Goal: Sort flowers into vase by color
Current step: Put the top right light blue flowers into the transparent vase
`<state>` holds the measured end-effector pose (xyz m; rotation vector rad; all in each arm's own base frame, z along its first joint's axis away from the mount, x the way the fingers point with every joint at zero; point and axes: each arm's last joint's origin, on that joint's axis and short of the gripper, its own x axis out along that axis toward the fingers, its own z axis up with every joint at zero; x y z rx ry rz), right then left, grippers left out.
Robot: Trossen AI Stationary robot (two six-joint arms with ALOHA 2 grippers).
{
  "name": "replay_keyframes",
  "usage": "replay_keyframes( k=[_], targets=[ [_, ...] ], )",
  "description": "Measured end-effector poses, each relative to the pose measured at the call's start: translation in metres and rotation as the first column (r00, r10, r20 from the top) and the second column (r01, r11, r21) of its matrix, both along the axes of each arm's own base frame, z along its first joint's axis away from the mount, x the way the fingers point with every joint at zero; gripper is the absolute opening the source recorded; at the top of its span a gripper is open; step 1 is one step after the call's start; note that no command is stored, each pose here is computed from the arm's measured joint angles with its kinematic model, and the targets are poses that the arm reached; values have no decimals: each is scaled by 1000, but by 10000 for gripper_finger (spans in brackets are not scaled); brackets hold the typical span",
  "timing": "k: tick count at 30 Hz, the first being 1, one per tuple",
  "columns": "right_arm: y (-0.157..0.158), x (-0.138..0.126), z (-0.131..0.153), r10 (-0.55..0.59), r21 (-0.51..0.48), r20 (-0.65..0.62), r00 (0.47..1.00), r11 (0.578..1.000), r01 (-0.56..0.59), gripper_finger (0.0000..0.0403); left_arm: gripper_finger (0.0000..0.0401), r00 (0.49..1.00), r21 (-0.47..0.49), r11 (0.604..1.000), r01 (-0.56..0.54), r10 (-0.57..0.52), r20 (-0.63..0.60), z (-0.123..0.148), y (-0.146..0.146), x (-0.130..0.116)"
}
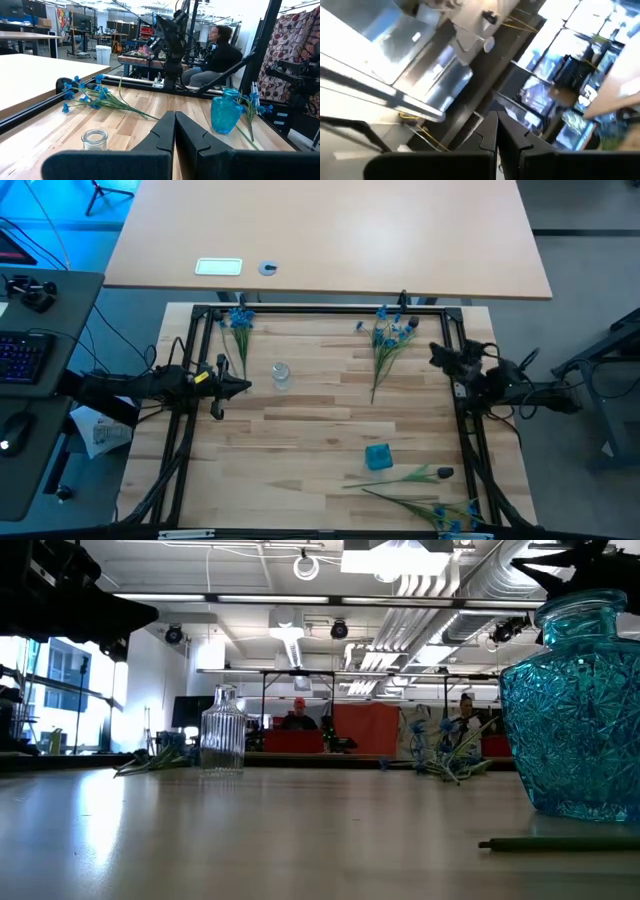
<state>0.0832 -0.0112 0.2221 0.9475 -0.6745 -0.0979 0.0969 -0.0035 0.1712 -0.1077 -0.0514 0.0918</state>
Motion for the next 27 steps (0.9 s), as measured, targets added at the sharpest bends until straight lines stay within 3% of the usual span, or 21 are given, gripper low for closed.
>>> replay_keyframes(
  k=[3, 6, 8, 11, 14, 17, 21, 27],
  targets=[
    [3, 10, 16, 105, -45, -96, 990, 993, -110, 1, 0, 1000, 0, 1000, 0, 0, -1, 0, 0, 0],
    [3, 32, 27, 100, -38, -326, 940, 992, -119, 0, 0, 1000, 0, 1000, 0, 0, -1, 0, 0, 0],
    [2, 49, 30, 87, -3, -495, 865, 995, -102, 0, 0, 1000, 0, 1000, 0, 0, -1, 0, 0, 0],
    [1, 76, 29, 81, 56, -699, 711, 997, -58, 0, 0, 1000, 0, 1000, 0, 0, -2, 0, 0, 0],
    [0, 102, 17, 39, 26, -842, 538, 999, -32, 0, 0, 1000, 0, 1000, 0, 0, -2, 0, 0, 0],
    [-5, 125, 3, 31, 47, -901, 432, 999, 25, 0, 0, 1000, 0, 1000, 0, 0, -2, 0, 0, 0],
    [-22, 142, -20, 156, 229, -937, 313, 950, 211, 15, 0, 1000, 0, 1000, 0, 0, -2, 0, 0, 0],
    [-49, 159, -40, 265, 286, -958, 108, 900, 328, 105, 0, 1000, 0, 1000, 0, 0, -2, 0, 0, 0]
  ],
)
